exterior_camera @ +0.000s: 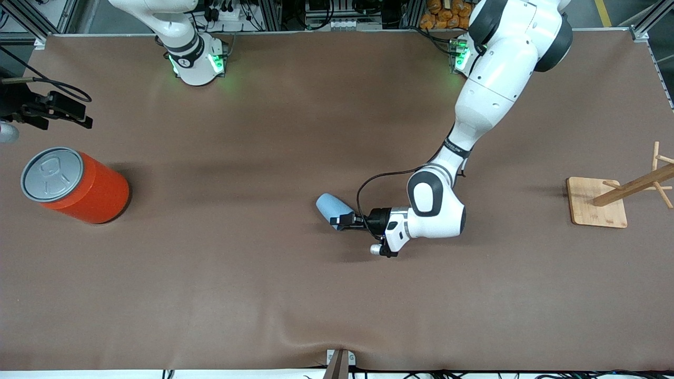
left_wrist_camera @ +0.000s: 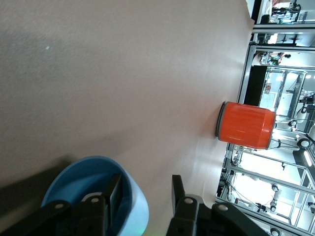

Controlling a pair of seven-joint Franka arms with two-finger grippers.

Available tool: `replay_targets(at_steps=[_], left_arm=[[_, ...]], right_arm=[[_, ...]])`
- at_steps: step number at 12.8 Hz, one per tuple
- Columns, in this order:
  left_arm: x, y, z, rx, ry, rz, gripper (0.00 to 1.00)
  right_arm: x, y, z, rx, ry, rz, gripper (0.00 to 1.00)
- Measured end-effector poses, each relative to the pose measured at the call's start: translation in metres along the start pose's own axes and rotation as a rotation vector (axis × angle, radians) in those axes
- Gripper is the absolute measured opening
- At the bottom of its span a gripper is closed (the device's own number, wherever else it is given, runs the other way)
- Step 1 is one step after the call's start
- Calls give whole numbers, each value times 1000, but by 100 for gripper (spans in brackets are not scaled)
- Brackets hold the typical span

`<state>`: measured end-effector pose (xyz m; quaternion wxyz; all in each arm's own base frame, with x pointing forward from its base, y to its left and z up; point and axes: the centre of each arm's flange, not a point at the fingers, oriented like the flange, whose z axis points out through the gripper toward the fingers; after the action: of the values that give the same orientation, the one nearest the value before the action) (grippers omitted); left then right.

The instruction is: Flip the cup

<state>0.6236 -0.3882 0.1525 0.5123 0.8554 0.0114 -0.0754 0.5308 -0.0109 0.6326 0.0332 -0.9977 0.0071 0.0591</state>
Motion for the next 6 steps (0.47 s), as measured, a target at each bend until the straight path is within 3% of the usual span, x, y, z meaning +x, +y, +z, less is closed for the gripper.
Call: replay_targets(at_steps=[3,6], left_arm=[[1,-6,-9,58,-29,84,13],[11,8,-39,163,-40,146,10]], right_arm=[[0,-1,1,0,-1,-1,100],[0,-1,2,0,-4,-1,100]])
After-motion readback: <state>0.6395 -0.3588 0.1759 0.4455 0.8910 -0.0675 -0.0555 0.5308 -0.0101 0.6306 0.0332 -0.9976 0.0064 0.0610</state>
